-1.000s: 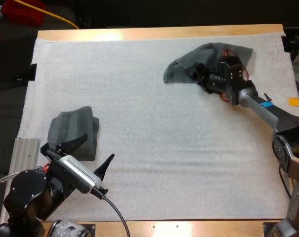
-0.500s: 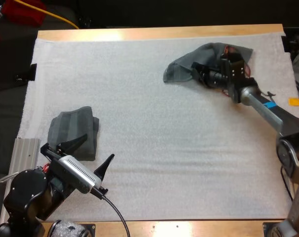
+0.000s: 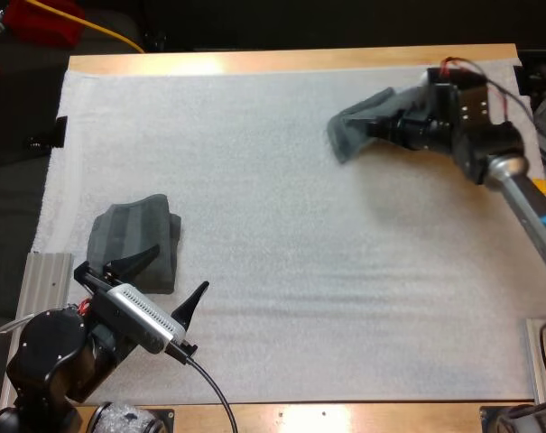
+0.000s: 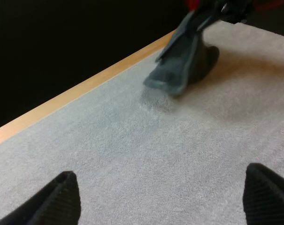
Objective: Pick towel from pile, fold and stack
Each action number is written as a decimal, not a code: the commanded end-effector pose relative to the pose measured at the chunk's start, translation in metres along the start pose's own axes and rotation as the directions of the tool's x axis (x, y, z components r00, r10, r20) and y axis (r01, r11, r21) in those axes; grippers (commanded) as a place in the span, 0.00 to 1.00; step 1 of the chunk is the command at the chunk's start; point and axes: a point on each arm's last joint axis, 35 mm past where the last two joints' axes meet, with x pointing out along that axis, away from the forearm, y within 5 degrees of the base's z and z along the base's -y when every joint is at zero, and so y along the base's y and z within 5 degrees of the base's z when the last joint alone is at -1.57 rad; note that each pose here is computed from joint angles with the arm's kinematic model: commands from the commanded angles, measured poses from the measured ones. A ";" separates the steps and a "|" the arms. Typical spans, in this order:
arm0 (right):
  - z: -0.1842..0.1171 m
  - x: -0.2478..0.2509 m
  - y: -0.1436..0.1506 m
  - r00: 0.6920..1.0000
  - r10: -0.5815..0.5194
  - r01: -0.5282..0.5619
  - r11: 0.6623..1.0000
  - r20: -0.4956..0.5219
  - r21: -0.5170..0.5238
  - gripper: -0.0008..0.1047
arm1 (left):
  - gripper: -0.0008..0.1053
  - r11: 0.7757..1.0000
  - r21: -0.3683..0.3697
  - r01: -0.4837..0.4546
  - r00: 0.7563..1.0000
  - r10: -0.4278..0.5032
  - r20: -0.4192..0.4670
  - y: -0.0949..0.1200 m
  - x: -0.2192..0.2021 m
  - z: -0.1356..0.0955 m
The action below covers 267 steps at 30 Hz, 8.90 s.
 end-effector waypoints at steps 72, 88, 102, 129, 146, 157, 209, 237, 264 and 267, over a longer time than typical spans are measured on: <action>-0.096 -0.044 0.112 0.809 -0.305 0.055 0.891 -0.503 -0.451 0.03 | 0.66 1.000 -0.011 -0.007 1.000 0.007 0.006 0.000 0.000 0.002; -0.095 -0.047 0.090 0.771 -0.364 0.136 0.896 -0.522 -0.424 0.48 | 0.66 1.000 -0.011 -0.007 1.000 0.007 0.006 0.000 0.000 0.002; -0.085 -0.087 0.096 0.815 -0.356 0.172 0.902 -0.457 -0.396 0.68 | 0.66 1.000 -0.011 -0.007 1.000 0.007 0.006 0.000 0.000 0.002; -0.145 -0.142 0.091 0.820 -0.315 0.233 0.946 -0.478 -0.225 0.68 | 0.66 1.000 -0.012 -0.007 1.000 0.007 0.004 0.000 0.000 0.001; -0.142 -0.159 0.049 0.921 -0.109 0.174 0.974 -0.373 0.147 0.68 | 0.66 0.998 -0.061 0.000 0.995 -0.006 -0.104 -0.001 -0.001 -0.011; -0.183 -0.138 0.012 0.961 0.094 0.017 0.918 -0.260 0.396 0.68 | 0.66 0.998 -0.061 0.000 0.995 -0.006 -0.104 -0.001 -0.001 -0.011; -0.277 -0.043 -0.018 0.924 0.342 -0.055 0.556 -0.168 0.829 0.68 | 0.66 0.998 -0.061 0.000 0.995 -0.006 -0.104 -0.001 -0.001 -0.011; -0.271 -0.033 0.002 0.948 0.149 0.118 0.655 -0.280 0.747 0.44 | 0.66 0.998 -0.061 0.000 0.995 -0.006 -0.104 -0.001 -0.001 -0.011; -0.254 -0.049 0.008 0.975 0.040 0.112 0.763 -0.220 0.636 0.03 | 0.66 0.998 -0.061 0.000 0.995 -0.006 -0.104 -0.001 -0.001 -0.011; -0.254 -0.057 0.012 0.968 -0.004 0.162 0.772 -0.250 0.614 0.03 | 0.66 0.996 -0.083 0.015 0.994 -0.024 -0.109 -0.001 0.001 -0.011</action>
